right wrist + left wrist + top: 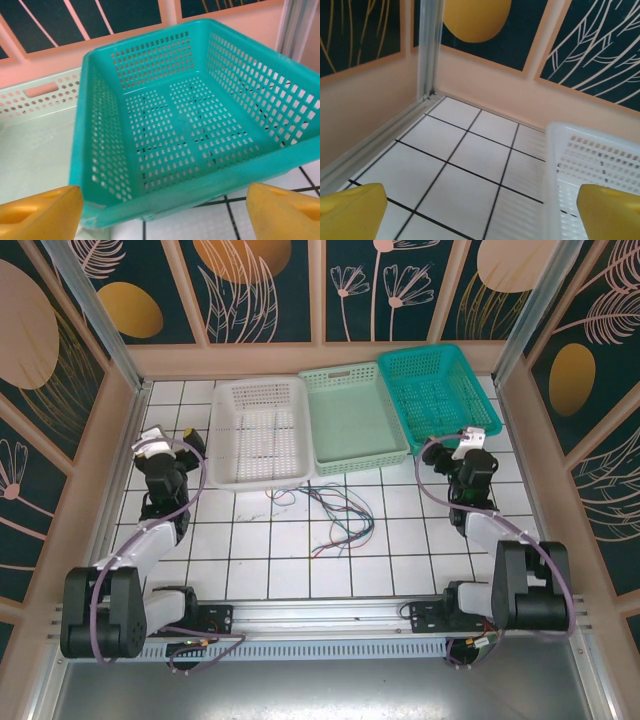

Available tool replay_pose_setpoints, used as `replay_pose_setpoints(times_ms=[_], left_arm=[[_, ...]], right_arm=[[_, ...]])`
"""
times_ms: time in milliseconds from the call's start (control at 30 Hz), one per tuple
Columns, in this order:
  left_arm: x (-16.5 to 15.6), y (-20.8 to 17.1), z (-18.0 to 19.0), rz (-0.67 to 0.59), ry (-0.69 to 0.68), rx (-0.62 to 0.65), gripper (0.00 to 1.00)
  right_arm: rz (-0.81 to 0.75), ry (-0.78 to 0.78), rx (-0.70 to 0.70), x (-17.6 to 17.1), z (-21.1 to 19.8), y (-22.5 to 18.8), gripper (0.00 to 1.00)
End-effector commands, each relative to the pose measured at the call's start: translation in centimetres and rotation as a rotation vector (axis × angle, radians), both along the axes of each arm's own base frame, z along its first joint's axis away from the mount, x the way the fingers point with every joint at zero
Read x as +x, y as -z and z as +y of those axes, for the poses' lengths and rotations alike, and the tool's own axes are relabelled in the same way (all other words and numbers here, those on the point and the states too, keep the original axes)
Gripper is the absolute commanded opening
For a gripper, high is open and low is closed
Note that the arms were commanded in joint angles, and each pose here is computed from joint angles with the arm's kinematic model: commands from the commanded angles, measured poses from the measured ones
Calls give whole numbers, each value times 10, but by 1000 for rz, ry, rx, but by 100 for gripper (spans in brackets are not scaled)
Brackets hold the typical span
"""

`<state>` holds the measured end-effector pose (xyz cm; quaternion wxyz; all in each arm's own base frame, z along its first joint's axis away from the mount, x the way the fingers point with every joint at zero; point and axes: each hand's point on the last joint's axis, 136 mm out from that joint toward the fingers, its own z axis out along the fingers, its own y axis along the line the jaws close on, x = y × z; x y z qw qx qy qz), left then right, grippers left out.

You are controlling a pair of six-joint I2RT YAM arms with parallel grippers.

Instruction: Untangle the cables

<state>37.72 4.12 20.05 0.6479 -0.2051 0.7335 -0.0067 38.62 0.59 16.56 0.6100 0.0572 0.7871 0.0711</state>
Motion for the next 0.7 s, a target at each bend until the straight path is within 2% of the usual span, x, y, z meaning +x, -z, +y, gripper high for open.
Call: replay_pose_setpoints(times_ms=[0,67,167,233,367,433,567,667], left_arm=[[4,5,-30,66,132,-146,90],[10,-11,-63,60,256,-145,86],[13,-38,-135,27,486,-80,86],[16,-39,-173,50,601,-75,87],[21,-21,-241,156,803,-93,82],[15,-5,-277,220,899,-33,80],[16,28,-317,361,942,81,79],[22,48,-325,439,945,43,77]], right_arm=[[91,-36,63,-11,14,12,85],[132,-65,83,-6,22,10,84],[224,-127,111,5,39,9,80],[256,-139,102,14,48,8,77],[266,-128,53,22,63,9,77],[279,-144,77,23,71,11,77],[295,-164,118,17,80,18,77],[295,-164,139,10,83,18,77]])
